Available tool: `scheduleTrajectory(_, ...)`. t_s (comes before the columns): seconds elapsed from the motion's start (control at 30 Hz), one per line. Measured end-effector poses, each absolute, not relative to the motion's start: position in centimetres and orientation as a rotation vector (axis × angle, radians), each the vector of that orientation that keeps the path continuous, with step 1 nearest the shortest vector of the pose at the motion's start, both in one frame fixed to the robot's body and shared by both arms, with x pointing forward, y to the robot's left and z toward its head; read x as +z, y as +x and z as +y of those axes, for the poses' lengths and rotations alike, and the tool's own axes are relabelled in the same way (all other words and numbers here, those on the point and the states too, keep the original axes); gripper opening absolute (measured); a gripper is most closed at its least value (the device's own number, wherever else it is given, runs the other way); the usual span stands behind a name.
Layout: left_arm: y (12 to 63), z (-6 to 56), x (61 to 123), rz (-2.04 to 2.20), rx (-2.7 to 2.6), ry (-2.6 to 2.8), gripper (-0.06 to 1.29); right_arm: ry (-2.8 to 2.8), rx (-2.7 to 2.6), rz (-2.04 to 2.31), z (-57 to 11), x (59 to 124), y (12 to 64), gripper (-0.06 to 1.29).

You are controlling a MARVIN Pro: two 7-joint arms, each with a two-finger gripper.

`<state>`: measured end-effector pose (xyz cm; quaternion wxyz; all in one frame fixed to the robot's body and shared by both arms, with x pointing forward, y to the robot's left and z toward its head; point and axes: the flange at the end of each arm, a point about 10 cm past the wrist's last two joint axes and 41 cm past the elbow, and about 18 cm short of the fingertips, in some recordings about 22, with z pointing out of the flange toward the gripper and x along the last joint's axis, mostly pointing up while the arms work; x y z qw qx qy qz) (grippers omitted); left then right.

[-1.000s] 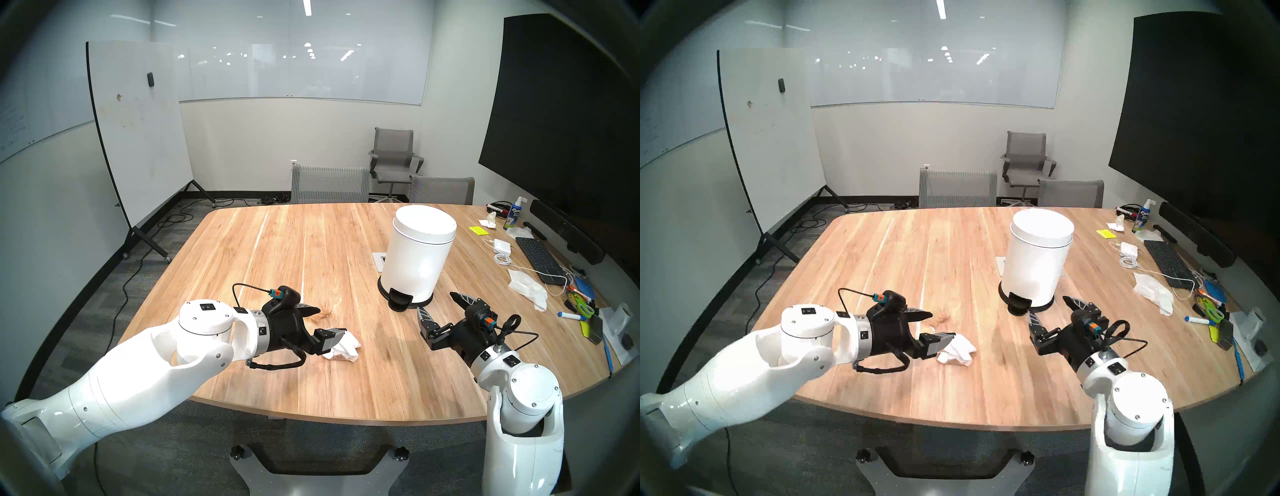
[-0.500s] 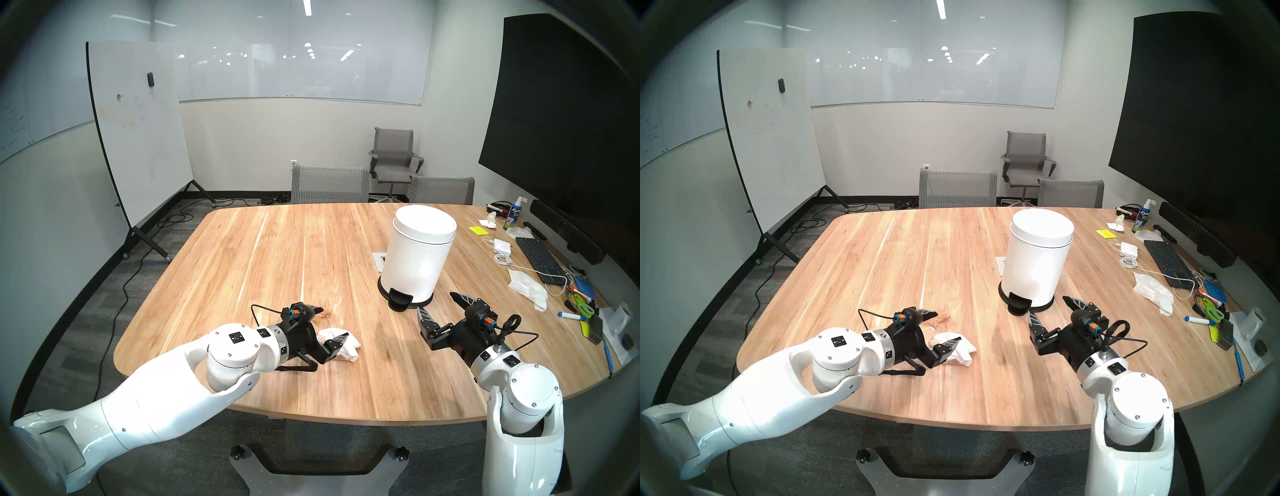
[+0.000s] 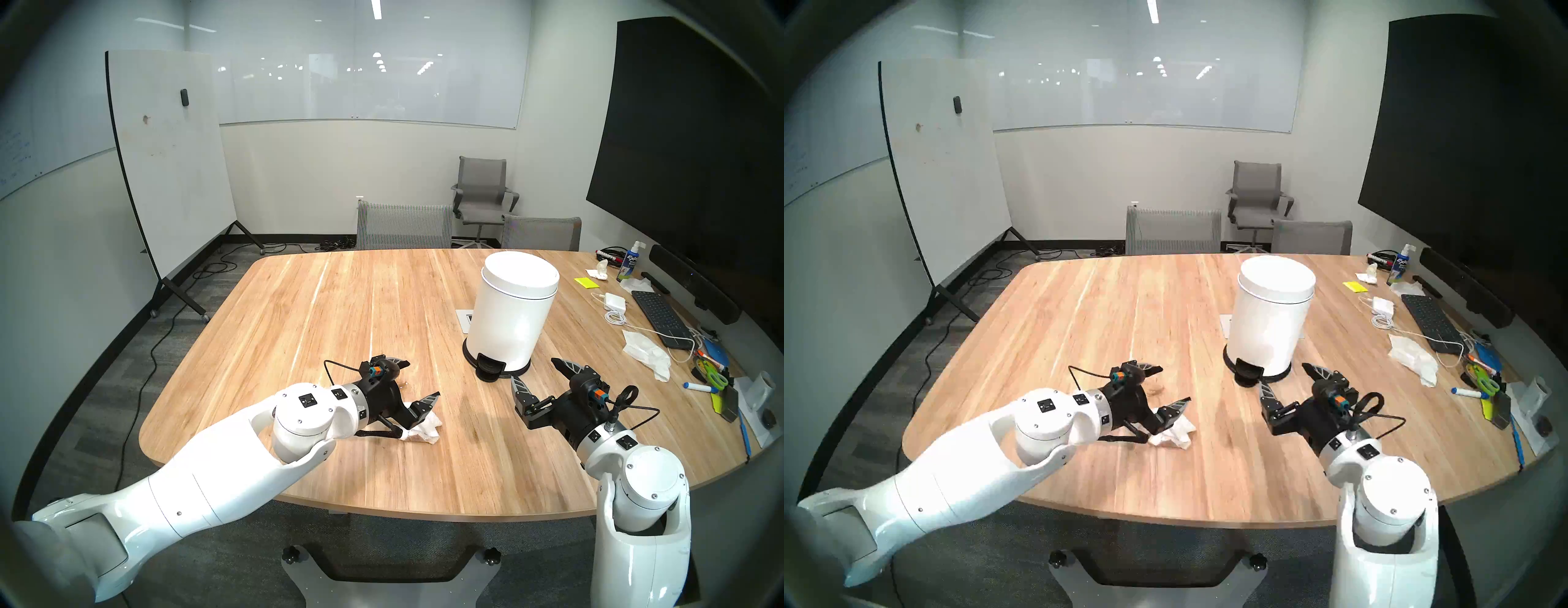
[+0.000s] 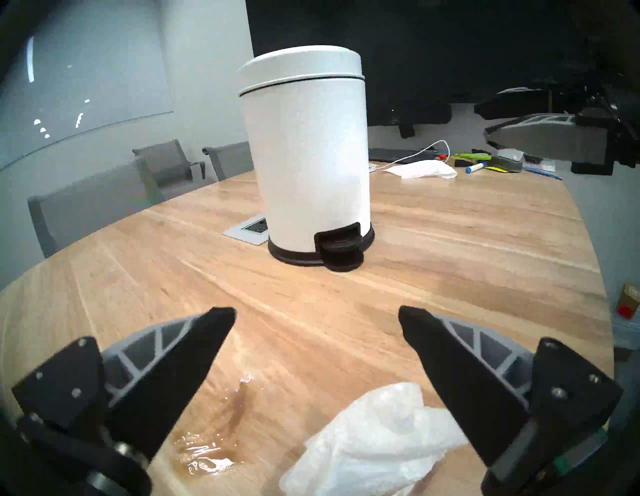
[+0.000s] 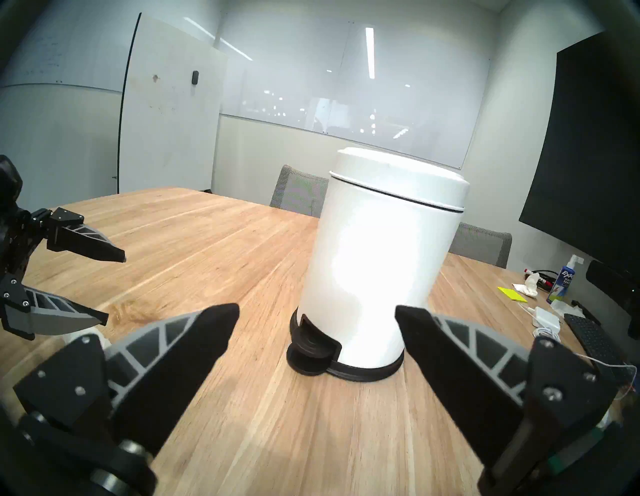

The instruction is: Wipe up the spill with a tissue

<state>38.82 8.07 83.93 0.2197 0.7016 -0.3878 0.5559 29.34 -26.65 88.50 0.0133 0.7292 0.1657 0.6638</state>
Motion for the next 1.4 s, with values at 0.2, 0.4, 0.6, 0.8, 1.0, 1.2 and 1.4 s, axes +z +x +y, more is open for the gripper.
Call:
scheduleTrajectory(0.2,39.1,7.9,84.6,-1.090,1.475,1.930,1.27,2.272,2.068,0.516,-26.6,88.5,29.3,1.24)
scheduleTrajectory(0.4,40.1,8.2,85.0,-1.085,1.381,1.975,1.27,2.272,2.068,0.516,-26.6,88.5,29.3,1.24)
scheduleTrajectory(0.6,41.3,8.7,85.5,-1.084,1.302,2.013,1.27,2.272,2.068,0.516,-26.6,88.5,29.3,1.24)
scheduleTrajectory(0.8,41.5,8.6,86.1,-1.118,1.248,1.994,1.27,2.272,2.068,0.516,-26.6,88.5,29.3,1.24)
scheduleTrajectory(1.0,41.3,8.7,86.1,-1.175,1.220,1.980,1.27,2.272,2.068,0.516,-26.6,88.5,29.3,1.24)
scheduleTrajectory(1.2,41.3,8.6,84.9,-1.241,1.202,1.988,1.27,2.271,2.068,0.516,-26.6,88.5,29.3,1.24)
scheduleTrajectory(1.4,41.5,8.7,83.5,-1.266,1.187,2.006,1.27,2.271,2.068,0.516,-26.6,88.5,29.3,1.24)
